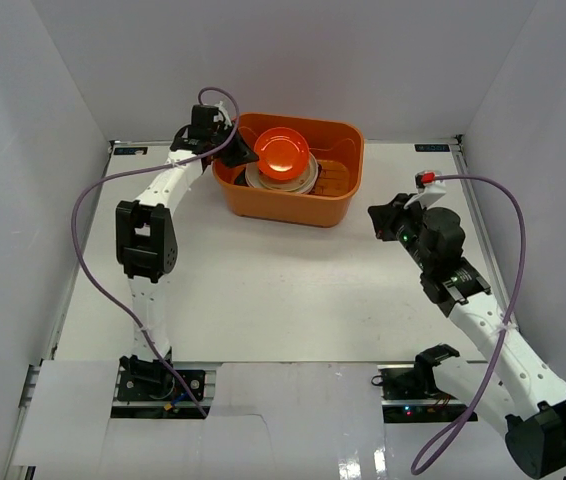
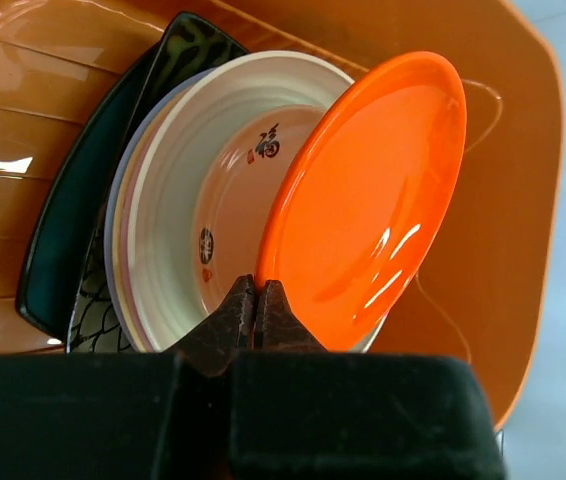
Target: Place the plates into the plastic bin on the countertop
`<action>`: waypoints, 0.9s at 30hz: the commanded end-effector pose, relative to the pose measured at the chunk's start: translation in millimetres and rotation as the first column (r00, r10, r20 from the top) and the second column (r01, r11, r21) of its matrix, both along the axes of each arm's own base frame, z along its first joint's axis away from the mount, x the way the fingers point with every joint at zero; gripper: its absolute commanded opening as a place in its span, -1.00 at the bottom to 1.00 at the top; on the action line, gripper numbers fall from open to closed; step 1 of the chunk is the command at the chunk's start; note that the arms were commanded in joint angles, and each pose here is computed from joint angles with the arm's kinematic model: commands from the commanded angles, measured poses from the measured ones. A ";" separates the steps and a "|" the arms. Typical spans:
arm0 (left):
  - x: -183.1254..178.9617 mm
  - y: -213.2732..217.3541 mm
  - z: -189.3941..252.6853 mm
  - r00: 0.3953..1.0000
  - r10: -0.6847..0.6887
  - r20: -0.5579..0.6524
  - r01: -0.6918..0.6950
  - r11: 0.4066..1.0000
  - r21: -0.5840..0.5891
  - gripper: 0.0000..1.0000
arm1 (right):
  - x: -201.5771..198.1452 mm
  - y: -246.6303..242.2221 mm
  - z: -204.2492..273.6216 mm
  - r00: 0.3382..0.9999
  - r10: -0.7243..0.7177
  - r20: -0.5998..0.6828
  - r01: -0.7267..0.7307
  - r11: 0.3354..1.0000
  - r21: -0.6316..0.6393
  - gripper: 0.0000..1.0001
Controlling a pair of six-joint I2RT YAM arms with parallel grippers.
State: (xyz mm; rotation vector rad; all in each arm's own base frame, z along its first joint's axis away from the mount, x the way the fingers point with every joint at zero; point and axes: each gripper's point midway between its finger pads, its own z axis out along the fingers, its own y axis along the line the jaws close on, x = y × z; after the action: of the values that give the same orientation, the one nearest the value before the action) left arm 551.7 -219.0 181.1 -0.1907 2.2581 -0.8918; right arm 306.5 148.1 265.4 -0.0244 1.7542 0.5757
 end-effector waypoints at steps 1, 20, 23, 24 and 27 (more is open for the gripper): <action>-3.3 -13.3 41.2 0.996 -0.047 0.076 0.047 0.999 -0.010 -1.00 | -3.8 -7.1 -6.8 1.000 -0.016 -0.004 0.016 0.999 -0.034 -0.84; -124.7 -0.4 250.1 0.837 -0.122 0.533 0.169 0.985 -0.040 0.96 | -40.4 -32.6 131.8 0.949 -0.078 0.304 0.055 0.995 0.085 0.80; -195.0 14.3 273.7 0.754 -0.107 0.648 0.189 0.980 -0.058 0.96 | -53.4 -53.1 165.5 0.900 -0.170 0.401 0.117 0.981 0.153 0.80; -211.2 19.5 292.0 0.685 -0.075 0.724 0.188 0.979 -0.076 0.96 | -54.9 -62.7 172.2 0.885 -0.215 0.414 0.158 0.973 0.166 0.80; -277.6 37.9 314.9 0.512 -0.041 0.858 0.200 0.977 -0.073 0.96 | -66.2 -77.5 190.0 0.857 -0.262 0.444 0.204 0.963 0.175 0.80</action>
State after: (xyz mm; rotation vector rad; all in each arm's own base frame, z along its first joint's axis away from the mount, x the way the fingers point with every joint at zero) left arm 321.3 -190.1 460.7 0.2067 1.4984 -0.9740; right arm 246.8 94.0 422.3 0.0622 1.3253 0.5291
